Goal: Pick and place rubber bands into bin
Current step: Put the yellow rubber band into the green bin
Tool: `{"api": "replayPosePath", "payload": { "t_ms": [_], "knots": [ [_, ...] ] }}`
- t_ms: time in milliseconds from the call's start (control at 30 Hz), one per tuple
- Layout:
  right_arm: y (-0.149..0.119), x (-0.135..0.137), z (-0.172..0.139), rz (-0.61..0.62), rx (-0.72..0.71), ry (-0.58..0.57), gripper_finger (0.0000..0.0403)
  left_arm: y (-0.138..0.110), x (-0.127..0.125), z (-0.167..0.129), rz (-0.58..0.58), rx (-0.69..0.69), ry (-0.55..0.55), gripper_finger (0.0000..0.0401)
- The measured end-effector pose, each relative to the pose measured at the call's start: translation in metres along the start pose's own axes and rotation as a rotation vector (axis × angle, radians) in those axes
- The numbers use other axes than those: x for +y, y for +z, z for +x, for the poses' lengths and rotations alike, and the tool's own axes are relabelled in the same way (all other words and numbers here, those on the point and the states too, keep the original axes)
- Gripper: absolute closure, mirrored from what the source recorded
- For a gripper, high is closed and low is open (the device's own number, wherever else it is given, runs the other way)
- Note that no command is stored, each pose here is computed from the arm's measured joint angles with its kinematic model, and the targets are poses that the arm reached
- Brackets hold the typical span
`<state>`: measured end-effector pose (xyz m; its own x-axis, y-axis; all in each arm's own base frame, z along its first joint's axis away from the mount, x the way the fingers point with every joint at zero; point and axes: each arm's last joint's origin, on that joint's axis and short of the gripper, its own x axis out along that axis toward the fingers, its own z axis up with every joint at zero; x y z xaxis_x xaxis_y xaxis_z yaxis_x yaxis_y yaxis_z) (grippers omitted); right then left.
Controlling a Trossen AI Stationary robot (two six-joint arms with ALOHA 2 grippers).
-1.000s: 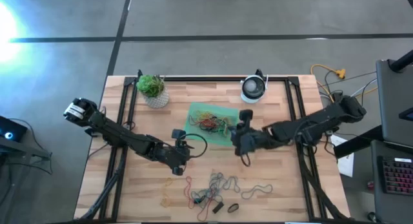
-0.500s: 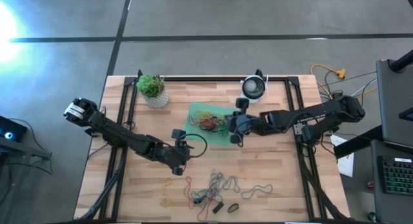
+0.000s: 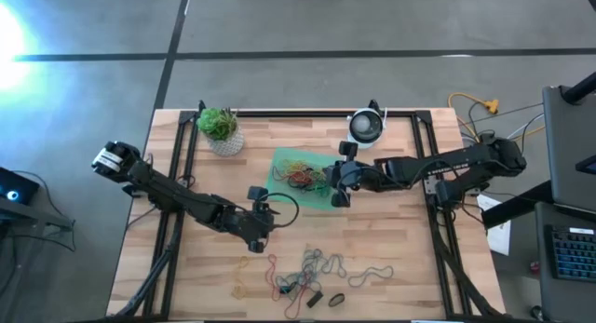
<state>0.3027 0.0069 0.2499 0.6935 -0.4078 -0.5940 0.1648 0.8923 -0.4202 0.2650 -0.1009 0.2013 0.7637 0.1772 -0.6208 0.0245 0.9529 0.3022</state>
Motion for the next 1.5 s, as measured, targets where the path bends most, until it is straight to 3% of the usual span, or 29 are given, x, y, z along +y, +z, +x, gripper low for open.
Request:
{"api": "replayPosePath", "payload": {
  "t_ms": [233, 700, 900, 1100, 1300, 1500],
  "knots": [
    [-0.015, -0.003, 0.011, 0.06, 0.02, 0.107, 0.038, 0.001, 0.0, 0.0, -0.002, -0.003, 0.0, 0.0257],
    [-0.017, -0.004, 0.013, 0.093, 0.014, 0.105, 0.0278, 0.009, 0.0, -0.001, -0.036, -0.052, -0.006, 0.0257],
    [-0.015, 0.006, 0.01, 0.036, -0.015, 0.241, 0.0269, 0.007, -0.006, -0.002, -0.032, -0.036, -0.181, 0.0257],
    [-0.012, 0.026, 0.0, -0.024, -0.045, 0.325, 0.0278, -0.004, -0.016, -0.007, -0.134, 0.112, -0.4, 0.0257],
    [-0.01, 0.052, -0.015, -0.091, -0.074, 0.399, 0.0289, -0.021, -0.027, -0.016, -0.279, 0.328, -0.415, 0.0257],
    [-0.009, 0.072, -0.028, -0.104, -0.09, 0.452, 0.0301, -0.024, -0.04, -0.025, -0.445, 0.409, -0.452, 0.0257]
  ]
}}
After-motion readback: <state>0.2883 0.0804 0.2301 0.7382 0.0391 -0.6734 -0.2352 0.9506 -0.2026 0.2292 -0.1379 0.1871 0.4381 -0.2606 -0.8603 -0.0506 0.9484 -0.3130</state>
